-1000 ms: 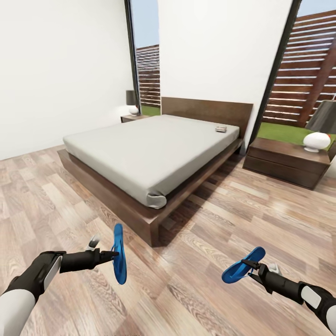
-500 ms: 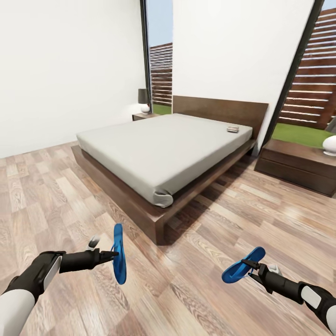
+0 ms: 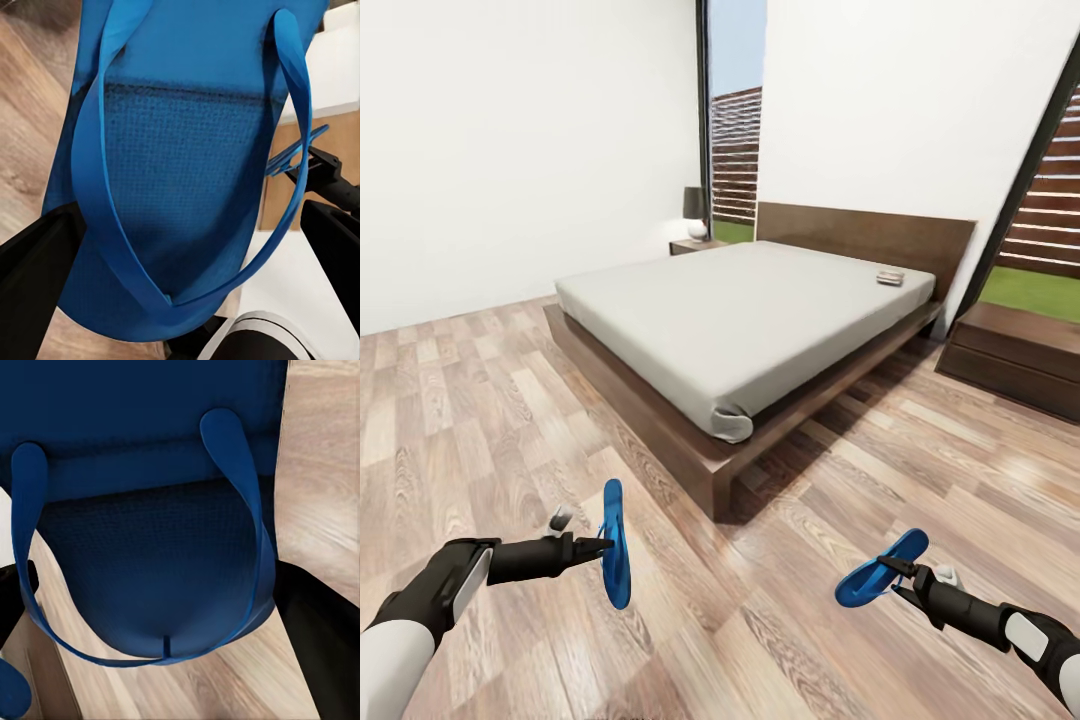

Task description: In the bedroom, move the book from the bed onto either nightstand, and place the two sandals side by side next to the bed.

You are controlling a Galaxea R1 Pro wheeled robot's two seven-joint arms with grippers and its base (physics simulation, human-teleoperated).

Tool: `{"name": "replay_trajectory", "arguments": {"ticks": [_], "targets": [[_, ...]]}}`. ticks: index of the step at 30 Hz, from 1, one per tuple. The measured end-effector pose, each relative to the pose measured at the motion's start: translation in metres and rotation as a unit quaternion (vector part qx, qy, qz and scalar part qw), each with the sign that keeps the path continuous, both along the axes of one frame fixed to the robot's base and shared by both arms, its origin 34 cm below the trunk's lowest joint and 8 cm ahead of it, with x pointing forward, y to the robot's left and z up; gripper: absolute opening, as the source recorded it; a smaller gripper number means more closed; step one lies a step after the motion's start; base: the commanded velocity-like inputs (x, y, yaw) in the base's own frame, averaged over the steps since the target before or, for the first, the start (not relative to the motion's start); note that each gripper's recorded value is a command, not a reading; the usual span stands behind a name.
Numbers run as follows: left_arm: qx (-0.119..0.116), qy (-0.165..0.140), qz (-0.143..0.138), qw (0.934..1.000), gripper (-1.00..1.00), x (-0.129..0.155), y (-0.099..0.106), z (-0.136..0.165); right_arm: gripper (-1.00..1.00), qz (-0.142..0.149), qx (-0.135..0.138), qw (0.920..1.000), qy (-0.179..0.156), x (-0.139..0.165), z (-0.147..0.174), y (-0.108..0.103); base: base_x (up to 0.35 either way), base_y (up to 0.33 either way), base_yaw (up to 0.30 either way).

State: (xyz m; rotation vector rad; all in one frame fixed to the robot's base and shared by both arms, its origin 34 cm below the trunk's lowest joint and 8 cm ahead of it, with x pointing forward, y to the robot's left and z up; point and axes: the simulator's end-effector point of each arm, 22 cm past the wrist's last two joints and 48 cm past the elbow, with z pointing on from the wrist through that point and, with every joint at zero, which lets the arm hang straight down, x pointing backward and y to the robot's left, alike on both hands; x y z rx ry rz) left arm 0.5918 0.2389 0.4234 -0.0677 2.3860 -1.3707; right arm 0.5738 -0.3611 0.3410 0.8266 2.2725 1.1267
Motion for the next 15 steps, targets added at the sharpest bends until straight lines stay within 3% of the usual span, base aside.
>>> {"name": "replay_trajectory", "arguments": {"ticks": [15], "targets": [[0.0,0.004,0.0,1.0,-1.0,-0.0009,-0.001,-0.0042,-1.0,-0.001,0.0,1.0,0.003,-0.0011,-0.0034,-0.0001,0.012,0.0,0.171]]}}
